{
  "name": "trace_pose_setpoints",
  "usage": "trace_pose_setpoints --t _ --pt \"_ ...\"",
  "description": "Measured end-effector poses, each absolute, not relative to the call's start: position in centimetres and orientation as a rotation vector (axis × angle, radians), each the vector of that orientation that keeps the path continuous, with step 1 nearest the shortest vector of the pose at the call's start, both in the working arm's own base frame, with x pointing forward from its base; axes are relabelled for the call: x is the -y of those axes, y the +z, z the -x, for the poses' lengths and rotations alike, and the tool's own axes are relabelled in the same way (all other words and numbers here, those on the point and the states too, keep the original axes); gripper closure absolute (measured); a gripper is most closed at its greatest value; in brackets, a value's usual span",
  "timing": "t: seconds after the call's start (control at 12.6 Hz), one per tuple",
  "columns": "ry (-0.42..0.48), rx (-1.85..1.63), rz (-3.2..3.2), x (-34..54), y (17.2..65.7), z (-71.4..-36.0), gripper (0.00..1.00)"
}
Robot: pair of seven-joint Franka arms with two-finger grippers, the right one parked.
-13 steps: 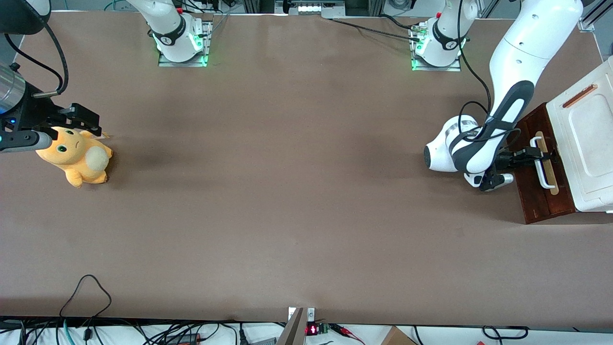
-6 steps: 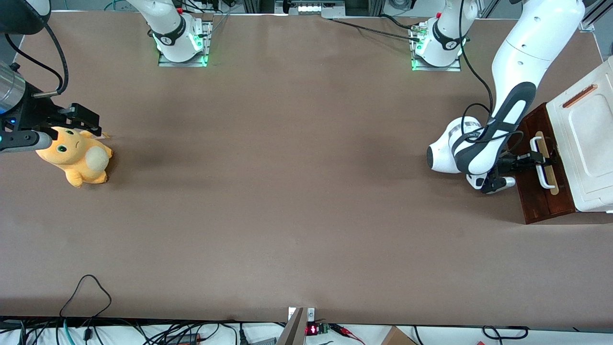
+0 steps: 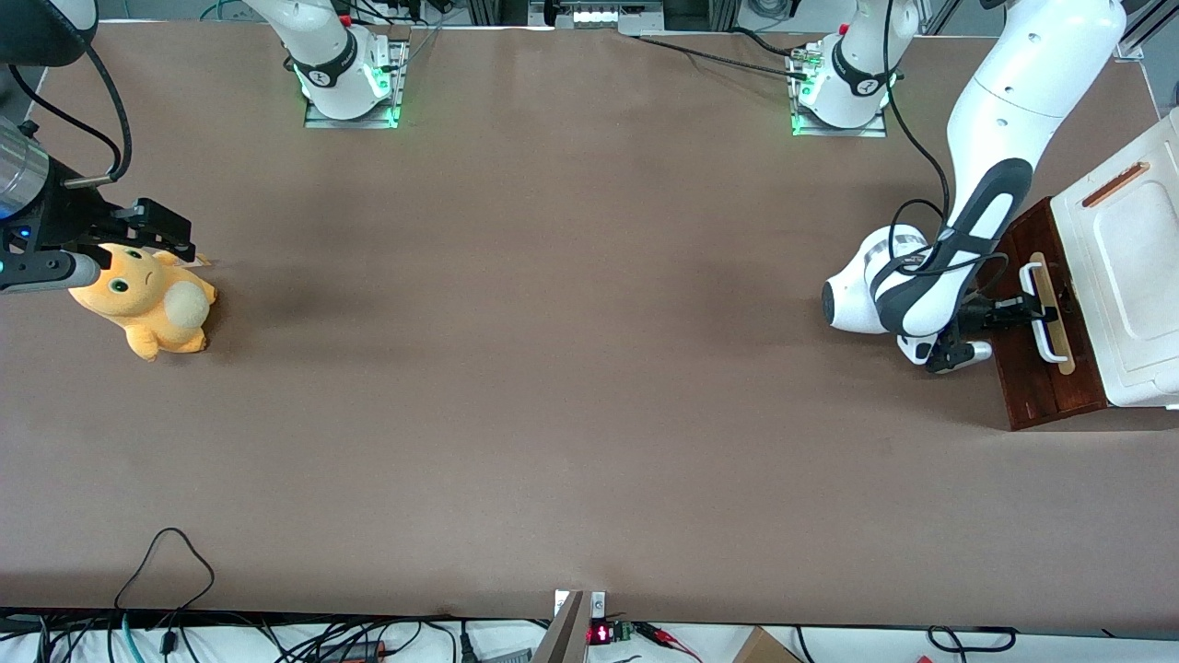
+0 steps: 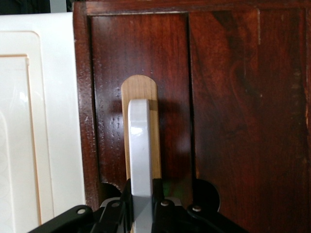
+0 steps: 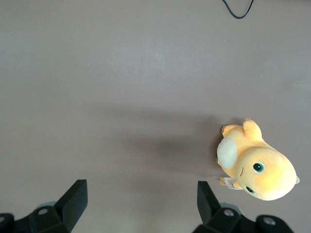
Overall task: Open lower drawer with left arm only
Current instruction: 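Pull the handle away from the cabinet with the left gripper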
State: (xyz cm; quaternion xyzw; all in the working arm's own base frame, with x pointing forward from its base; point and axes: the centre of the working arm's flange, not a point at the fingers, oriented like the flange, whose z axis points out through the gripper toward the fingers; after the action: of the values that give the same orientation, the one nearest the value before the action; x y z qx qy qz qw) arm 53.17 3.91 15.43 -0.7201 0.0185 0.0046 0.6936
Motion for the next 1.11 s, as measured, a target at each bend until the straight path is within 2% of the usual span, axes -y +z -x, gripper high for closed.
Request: trace_pose_setpoints --t 0.71,1.11 --pt "0.003 -0.046 1.614 -3.2 15.5 -53.2 0.82" --pt "-0.04 -0.081 1.645 1.9 16.2 -53.1 0.82"
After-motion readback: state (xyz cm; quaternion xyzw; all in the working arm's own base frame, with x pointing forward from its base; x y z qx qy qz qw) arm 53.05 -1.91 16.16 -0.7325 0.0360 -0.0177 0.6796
